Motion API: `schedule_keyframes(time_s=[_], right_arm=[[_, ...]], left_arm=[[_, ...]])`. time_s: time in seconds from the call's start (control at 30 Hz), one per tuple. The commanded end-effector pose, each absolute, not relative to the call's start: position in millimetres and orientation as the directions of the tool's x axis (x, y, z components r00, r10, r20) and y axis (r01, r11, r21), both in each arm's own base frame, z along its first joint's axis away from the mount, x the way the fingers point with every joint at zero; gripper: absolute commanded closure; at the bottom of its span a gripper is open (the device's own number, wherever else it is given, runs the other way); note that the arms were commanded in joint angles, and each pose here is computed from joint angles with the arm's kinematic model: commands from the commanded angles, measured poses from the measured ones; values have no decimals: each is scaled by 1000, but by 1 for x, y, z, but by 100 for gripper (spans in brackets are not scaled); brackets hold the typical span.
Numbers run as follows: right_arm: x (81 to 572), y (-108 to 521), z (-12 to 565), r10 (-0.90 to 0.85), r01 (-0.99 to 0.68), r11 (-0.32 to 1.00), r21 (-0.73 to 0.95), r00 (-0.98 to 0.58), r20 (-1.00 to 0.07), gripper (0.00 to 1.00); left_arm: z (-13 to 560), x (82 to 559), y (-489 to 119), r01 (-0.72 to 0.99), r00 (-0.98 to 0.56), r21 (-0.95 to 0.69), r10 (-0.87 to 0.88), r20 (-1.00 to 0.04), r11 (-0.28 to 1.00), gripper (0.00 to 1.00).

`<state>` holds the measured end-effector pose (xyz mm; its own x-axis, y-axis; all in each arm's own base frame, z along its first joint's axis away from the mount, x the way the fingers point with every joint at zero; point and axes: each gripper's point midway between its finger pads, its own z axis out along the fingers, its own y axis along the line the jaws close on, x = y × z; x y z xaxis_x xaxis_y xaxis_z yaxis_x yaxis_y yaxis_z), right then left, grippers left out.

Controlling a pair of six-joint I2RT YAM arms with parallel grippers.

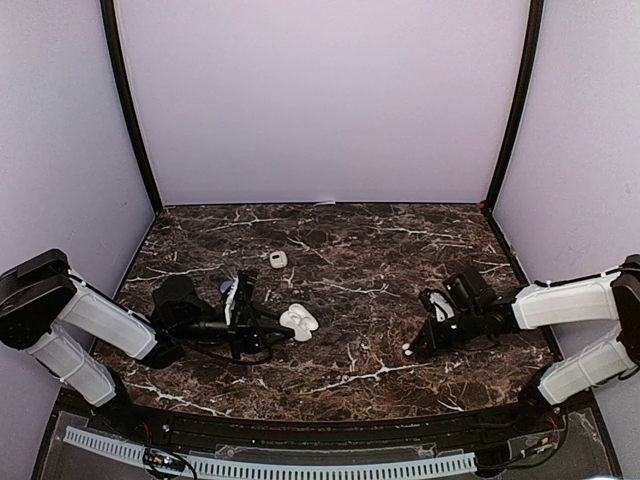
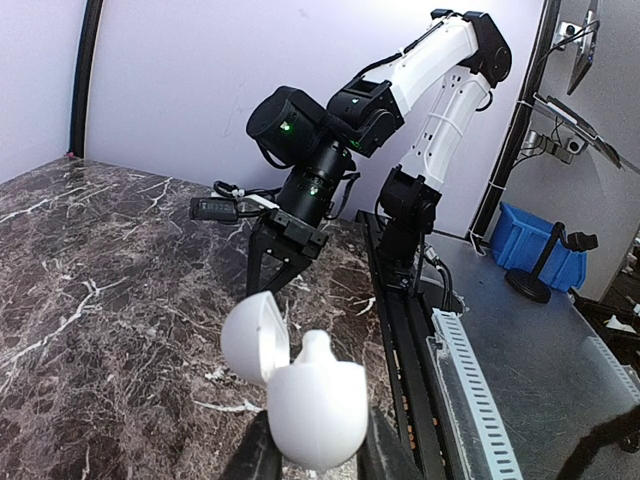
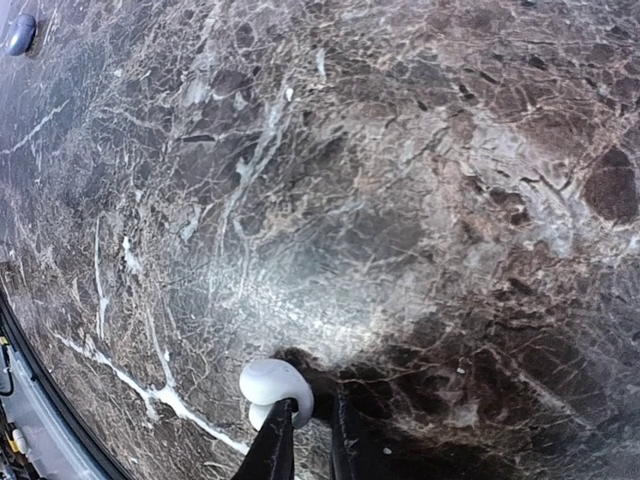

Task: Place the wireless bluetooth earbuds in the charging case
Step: Pick up the right earbud from the center of the board.

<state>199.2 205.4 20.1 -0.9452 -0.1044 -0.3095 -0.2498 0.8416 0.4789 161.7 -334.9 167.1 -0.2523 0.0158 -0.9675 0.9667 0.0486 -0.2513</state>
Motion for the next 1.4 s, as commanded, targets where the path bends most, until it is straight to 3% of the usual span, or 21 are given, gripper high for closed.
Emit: schedule_keyframes(time_s=[0.0, 0.43, 0.77, 1.1, 1.37], right_arm=[[205, 214, 25, -109, -274, 818, 506, -937, -331, 85], [205, 230, 28, -121, -291, 781, 552, -938, -325, 82], [205, 236, 39, -130, -320, 760, 566, -928, -349, 99], [212, 246, 80, -137, -443, 693, 568, -855, -501, 100], [201, 271, 127, -167, -629, 552, 548, -727, -666, 100]], left_arm=[[180, 161, -333, 973, -228, -229, -16, -973, 37, 85], [179, 161, -332, 973, -226, -227, -12, -974, 38, 85], [178, 160, -332, 973, -226, -226, -8, -974, 42, 85], [179, 160, -331, 971, -234, -235, -11, -972, 35, 85], [181, 162, -330, 962, -272, -272, -18, -962, 3, 85]])
